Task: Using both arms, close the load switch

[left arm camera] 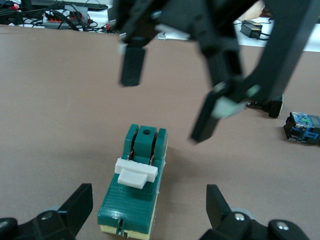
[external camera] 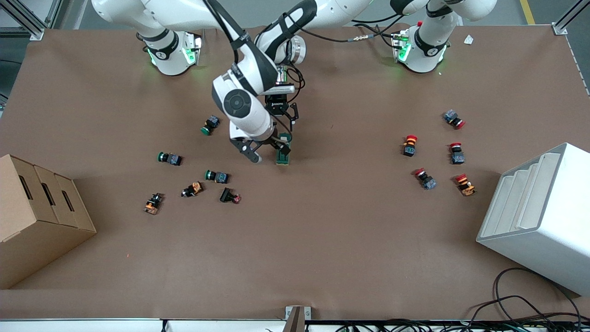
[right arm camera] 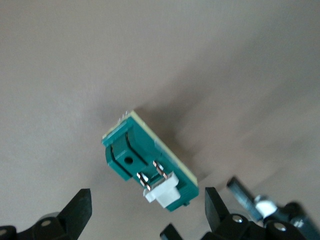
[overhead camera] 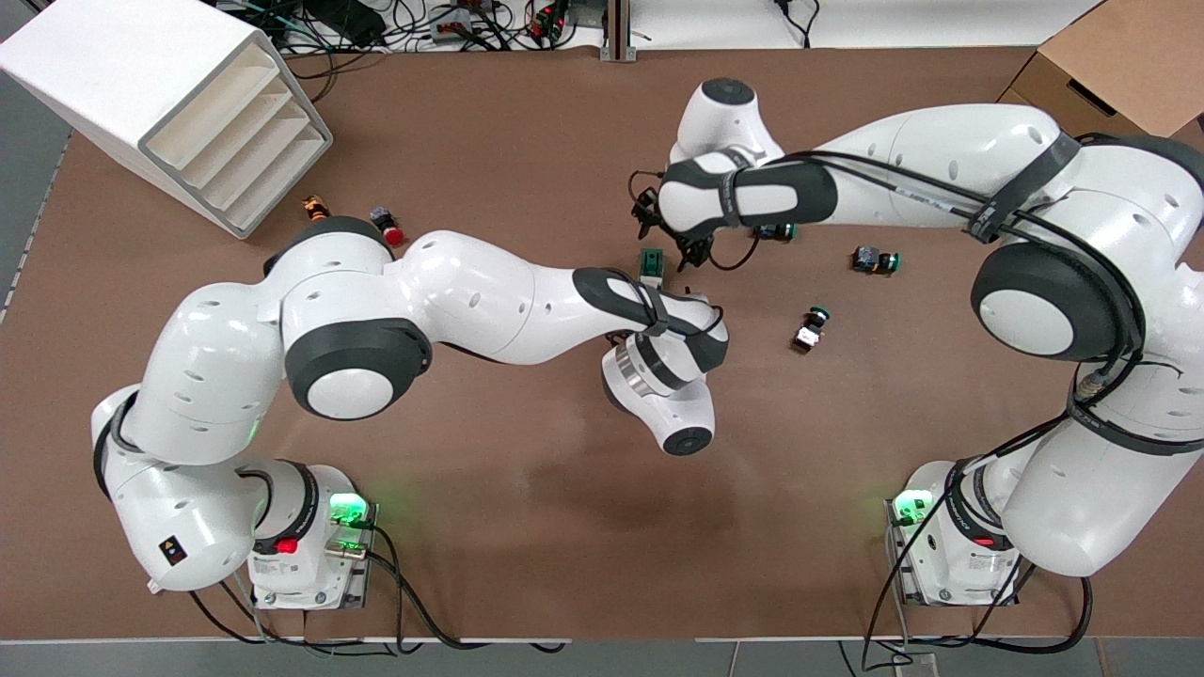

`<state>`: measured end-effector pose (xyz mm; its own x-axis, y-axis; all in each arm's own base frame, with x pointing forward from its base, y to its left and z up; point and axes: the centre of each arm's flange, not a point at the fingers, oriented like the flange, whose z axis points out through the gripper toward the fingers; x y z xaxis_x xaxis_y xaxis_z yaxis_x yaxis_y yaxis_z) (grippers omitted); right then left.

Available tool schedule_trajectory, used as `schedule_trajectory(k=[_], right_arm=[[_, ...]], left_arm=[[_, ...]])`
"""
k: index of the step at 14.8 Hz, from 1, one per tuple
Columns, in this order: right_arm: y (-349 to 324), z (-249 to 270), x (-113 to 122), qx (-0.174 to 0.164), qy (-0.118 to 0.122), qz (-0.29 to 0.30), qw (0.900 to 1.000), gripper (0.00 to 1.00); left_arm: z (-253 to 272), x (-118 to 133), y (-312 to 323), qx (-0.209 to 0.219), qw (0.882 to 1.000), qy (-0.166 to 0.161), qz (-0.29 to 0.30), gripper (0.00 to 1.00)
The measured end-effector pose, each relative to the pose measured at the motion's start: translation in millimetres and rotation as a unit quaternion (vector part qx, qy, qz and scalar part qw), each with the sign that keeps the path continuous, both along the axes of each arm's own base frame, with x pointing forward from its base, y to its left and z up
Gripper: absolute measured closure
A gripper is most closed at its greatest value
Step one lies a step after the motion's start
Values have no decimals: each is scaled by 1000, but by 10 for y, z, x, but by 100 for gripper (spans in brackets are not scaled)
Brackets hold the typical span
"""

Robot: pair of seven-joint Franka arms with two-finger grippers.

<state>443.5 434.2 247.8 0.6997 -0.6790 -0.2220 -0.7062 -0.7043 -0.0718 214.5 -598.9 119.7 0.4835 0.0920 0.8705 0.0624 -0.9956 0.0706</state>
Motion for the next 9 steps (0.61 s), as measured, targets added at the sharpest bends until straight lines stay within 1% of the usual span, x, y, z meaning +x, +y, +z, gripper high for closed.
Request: schedule_trajectory(k=[2, 4, 7, 9], right_arm=[[68, -103, -130, 10, -6, -9, 1000, 0], [89, -193, -180, 13, -9, -17, 1000, 0], [103, -348, -197, 16, -17, -26, 999, 0], [112, -431, -200, 20, -20, -35, 999, 0]], left_arm=[[-138, 28, 45, -5, 1000, -23, -6, 0], [-334, 38, 110, -14, 999, -49, -8, 0], [-573, 19, 193, -7, 998, -65, -15, 0], [-595, 21, 194, -5, 997, -73, -23, 0]])
